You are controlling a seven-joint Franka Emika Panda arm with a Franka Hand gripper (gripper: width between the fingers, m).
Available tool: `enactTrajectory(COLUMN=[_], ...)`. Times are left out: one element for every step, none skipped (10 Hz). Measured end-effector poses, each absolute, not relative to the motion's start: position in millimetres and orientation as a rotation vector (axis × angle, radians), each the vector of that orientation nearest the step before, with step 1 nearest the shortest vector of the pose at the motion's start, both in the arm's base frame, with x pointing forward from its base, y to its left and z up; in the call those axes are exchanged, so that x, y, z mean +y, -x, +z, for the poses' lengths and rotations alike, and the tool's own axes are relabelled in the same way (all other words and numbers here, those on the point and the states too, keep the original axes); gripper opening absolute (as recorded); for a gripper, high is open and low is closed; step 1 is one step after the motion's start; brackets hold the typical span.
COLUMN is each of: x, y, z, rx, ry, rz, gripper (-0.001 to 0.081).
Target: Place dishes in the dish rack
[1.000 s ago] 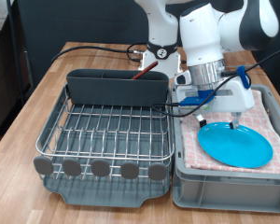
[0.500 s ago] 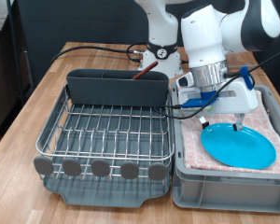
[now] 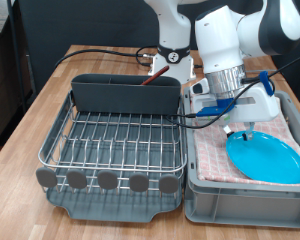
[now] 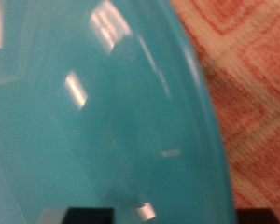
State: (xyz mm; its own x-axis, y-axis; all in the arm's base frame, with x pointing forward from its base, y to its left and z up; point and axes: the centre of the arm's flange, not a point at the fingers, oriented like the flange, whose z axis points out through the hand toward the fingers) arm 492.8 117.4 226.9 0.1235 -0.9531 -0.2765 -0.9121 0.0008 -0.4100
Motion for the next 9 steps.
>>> enactTrajectory(x=[117.7,117.6,117.3,117.2,117.1,116.9,116.7,116.4,114.8], y=[-492.7,-492.7,-492.4,-492.2,-492.2,-492.1,-492.1,-492.1,-491.7], z=[226.9,227.1,226.7,226.6,226.5,226.4,226.4,226.9,229.1], rx=[1.795,1.795,1.797,1.797,1.797,1.798,1.798,1.8,1.808], ry=[1.917,1.916,1.916,1.917,1.917,1.917,1.916,1.914,1.916], rz=[-0.11,-0.111,-0.11,-0.11,-0.11,-0.11,-0.11,-0.111,-0.116], gripper=[0.0211,0.0071,0.0071,0.0069,0.0069,0.0069,0.0069,0.0069,0.0069])
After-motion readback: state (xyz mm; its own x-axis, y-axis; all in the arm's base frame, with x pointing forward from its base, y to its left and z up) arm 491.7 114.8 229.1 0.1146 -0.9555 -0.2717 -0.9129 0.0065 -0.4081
